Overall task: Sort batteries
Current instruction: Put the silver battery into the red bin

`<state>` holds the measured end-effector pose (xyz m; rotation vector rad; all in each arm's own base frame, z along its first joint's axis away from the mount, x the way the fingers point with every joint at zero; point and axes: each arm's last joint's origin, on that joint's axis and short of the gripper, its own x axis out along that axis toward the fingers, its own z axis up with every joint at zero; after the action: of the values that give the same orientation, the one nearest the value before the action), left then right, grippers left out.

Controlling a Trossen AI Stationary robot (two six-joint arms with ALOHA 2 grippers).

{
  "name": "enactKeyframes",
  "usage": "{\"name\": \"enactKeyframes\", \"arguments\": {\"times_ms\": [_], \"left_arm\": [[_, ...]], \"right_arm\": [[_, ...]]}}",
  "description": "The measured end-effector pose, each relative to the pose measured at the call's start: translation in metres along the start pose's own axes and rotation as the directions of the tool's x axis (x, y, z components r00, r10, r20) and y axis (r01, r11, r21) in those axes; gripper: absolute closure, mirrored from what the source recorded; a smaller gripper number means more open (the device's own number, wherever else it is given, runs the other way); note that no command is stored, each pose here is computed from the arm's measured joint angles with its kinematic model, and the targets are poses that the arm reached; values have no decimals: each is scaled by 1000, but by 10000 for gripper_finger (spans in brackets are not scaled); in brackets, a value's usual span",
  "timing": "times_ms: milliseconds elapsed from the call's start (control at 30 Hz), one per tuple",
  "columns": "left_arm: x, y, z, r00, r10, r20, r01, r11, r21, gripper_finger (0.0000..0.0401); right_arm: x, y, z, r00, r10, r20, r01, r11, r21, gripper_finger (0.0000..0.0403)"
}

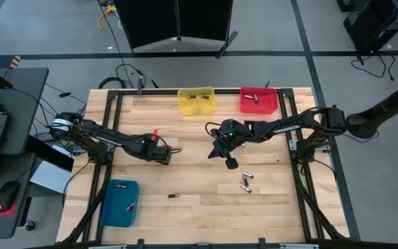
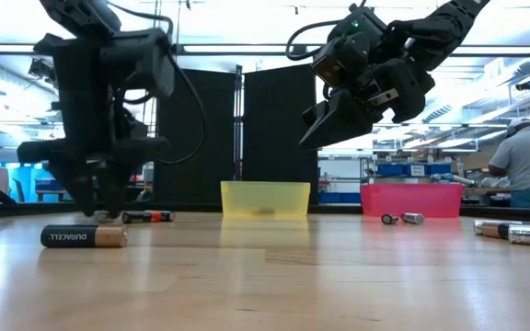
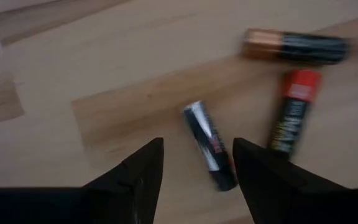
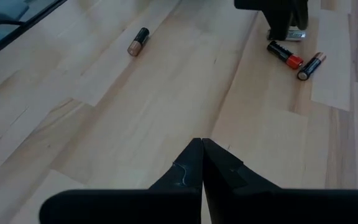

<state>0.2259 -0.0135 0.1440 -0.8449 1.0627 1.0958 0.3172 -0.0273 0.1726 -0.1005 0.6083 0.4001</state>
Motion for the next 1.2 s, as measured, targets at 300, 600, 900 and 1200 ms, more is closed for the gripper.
{"name": "enactKeyframes", "arguments": {"times_ms": [300, 600, 900, 1200], "left_arm": [[4, 3, -2, 1000, -1, -27, 2, 1000, 21, 198], [3, 4, -4, 994, -2, -106, 15, 993, 114, 226], [3, 2, -5, 991, -26, -132, 55, 974, 220, 330], [-7, 1, -3, 993, 1, -121, 38, 947, 319, 354]], "right_arm": [[0, 0, 0, 1000, 1, -4, -1, 1000, 2, 388], [0, 0, 0, 1000, 0, 0, 0, 1000, 0, 389], [0, 0, 0, 1000, 0, 0, 0, 1000, 0, 388], [-4, -4, 0, 1000, -16, 6, 16, 1000, 5, 388]]}}
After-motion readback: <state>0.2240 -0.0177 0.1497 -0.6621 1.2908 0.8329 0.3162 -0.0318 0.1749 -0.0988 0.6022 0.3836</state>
